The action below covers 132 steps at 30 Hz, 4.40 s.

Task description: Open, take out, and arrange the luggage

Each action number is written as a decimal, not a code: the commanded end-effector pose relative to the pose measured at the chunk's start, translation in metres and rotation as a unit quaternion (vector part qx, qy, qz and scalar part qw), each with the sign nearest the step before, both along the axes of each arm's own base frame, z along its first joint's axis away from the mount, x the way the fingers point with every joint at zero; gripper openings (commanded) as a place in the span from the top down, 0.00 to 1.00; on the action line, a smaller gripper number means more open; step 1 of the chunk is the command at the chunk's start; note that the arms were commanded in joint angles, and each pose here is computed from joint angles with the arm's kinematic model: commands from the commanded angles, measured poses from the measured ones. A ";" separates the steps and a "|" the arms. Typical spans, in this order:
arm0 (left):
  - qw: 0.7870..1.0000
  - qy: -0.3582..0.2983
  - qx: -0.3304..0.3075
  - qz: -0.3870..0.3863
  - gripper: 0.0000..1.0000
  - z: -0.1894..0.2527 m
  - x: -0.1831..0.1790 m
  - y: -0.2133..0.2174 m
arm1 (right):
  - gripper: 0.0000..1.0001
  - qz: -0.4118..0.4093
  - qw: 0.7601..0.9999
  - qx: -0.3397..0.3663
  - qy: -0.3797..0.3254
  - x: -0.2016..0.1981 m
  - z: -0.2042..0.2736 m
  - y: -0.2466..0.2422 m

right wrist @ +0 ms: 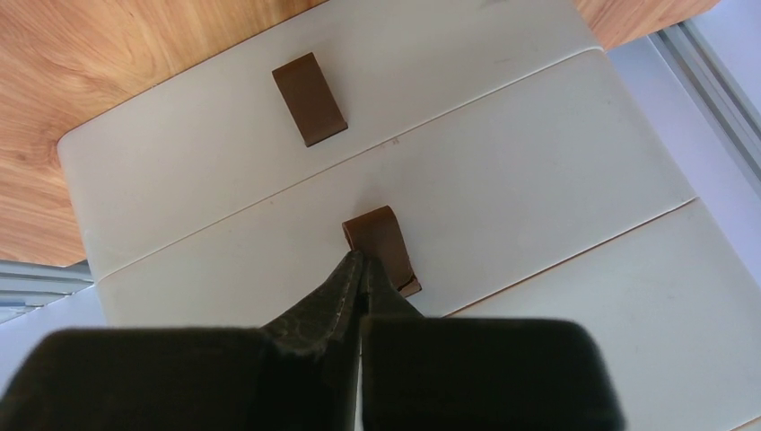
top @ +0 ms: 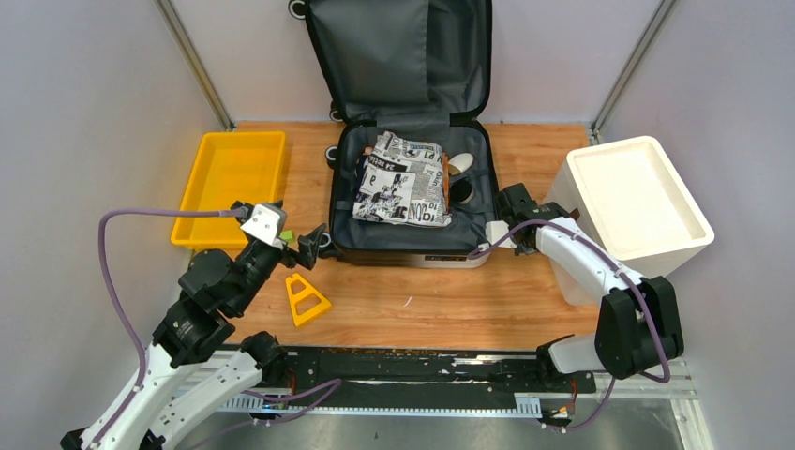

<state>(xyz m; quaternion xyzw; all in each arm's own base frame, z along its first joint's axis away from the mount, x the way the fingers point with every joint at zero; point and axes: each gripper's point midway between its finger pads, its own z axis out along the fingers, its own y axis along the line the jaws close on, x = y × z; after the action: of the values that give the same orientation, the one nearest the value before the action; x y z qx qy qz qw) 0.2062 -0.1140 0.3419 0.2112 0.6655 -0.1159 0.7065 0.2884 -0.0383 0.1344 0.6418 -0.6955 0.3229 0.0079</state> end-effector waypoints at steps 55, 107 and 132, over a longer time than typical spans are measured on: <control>1.000 0.018 0.008 -0.018 0.00 -0.009 0.009 -0.016 | 0.48 -0.125 0.978 0.011 -0.165 0.021 -0.004 0.007; 0.999 -0.001 -0.017 -0.034 0.00 0.004 -0.002 -0.015 | 1.00 -0.117 0.979 -0.059 -0.157 -0.004 0.011 -0.020; 1.000 0.002 0.000 0.014 0.00 -0.002 0.008 -0.001 | 1.00 -0.059 0.966 0.177 -0.178 0.007 0.014 0.076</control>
<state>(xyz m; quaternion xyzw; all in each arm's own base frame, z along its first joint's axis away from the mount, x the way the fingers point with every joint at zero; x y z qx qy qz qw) 0.2118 -0.1173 0.3313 0.2109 0.6787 -0.1118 0.6946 0.2873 0.0098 0.1339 0.5243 -0.7654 0.3430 -0.1472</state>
